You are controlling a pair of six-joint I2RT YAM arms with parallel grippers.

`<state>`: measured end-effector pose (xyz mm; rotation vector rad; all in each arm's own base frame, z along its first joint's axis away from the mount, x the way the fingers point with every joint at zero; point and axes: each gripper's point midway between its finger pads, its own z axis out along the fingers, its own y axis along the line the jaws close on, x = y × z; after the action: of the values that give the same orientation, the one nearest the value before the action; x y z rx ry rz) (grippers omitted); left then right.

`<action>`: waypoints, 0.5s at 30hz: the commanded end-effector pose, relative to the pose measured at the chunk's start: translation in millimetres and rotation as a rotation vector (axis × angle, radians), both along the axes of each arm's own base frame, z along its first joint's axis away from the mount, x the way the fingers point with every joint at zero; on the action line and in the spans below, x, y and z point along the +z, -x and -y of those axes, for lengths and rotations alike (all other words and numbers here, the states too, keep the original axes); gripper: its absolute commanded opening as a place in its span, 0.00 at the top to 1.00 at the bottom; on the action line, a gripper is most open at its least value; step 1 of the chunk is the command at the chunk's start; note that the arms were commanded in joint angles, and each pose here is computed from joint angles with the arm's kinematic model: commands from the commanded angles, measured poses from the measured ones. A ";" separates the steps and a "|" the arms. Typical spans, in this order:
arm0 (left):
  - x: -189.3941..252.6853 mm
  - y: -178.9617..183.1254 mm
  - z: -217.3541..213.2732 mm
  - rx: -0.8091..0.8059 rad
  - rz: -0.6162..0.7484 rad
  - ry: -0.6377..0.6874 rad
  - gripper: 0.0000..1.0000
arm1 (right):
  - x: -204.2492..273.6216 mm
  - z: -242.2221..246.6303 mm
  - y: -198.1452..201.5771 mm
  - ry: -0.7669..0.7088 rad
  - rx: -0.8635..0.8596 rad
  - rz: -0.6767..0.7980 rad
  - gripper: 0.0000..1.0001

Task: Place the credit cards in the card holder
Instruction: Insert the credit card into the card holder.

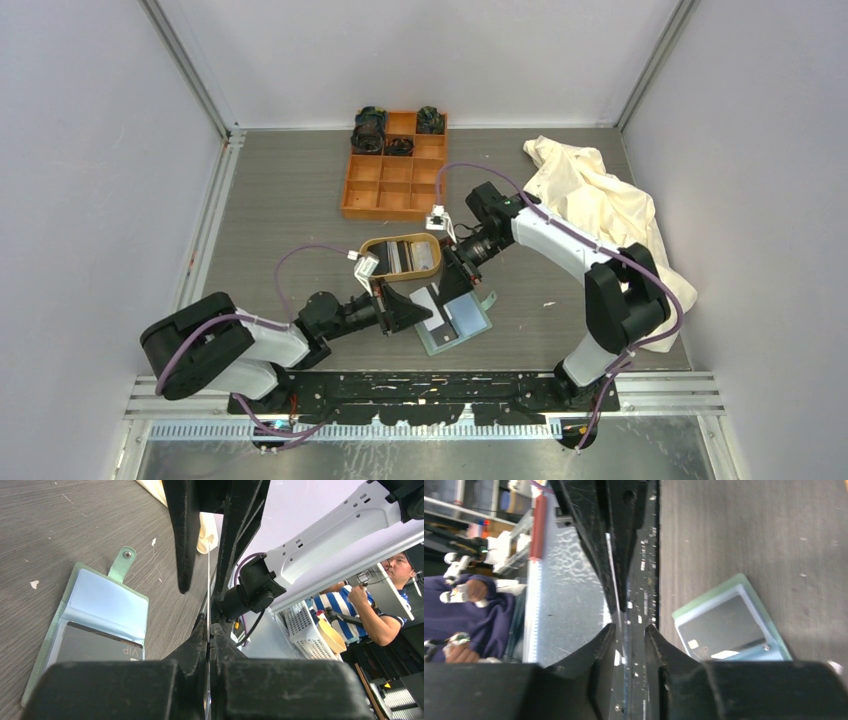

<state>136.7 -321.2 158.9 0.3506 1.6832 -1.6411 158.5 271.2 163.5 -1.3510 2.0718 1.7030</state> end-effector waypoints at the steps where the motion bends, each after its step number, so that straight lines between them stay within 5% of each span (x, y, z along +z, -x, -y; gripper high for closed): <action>1: 13.8 -7.7 -7.0 0.064 -0.014 0.068 1.00 | 4.3 18.9 -19.5 0.061 -0.023 0.257 0.59; 4: -12.0 -9.9 -1.8 0.073 -0.224 0.027 1.00 | -13.3 45.7 -32.6 0.124 -0.002 0.566 0.41; 8: -36.2 -2.2 9.7 0.100 -0.365 0.007 1.00 | -60.7 87.4 -19.2 0.166 0.259 0.908 0.22; 15: -79.7 2.0 27.4 0.187 -0.518 -0.054 1.00 | -98.0 112.5 -17.4 0.249 0.399 0.994 0.16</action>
<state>115.1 -339.0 74.9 -0.0406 2.1206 -1.6363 151.9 168.3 77.2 -2.0217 1.6325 0.7561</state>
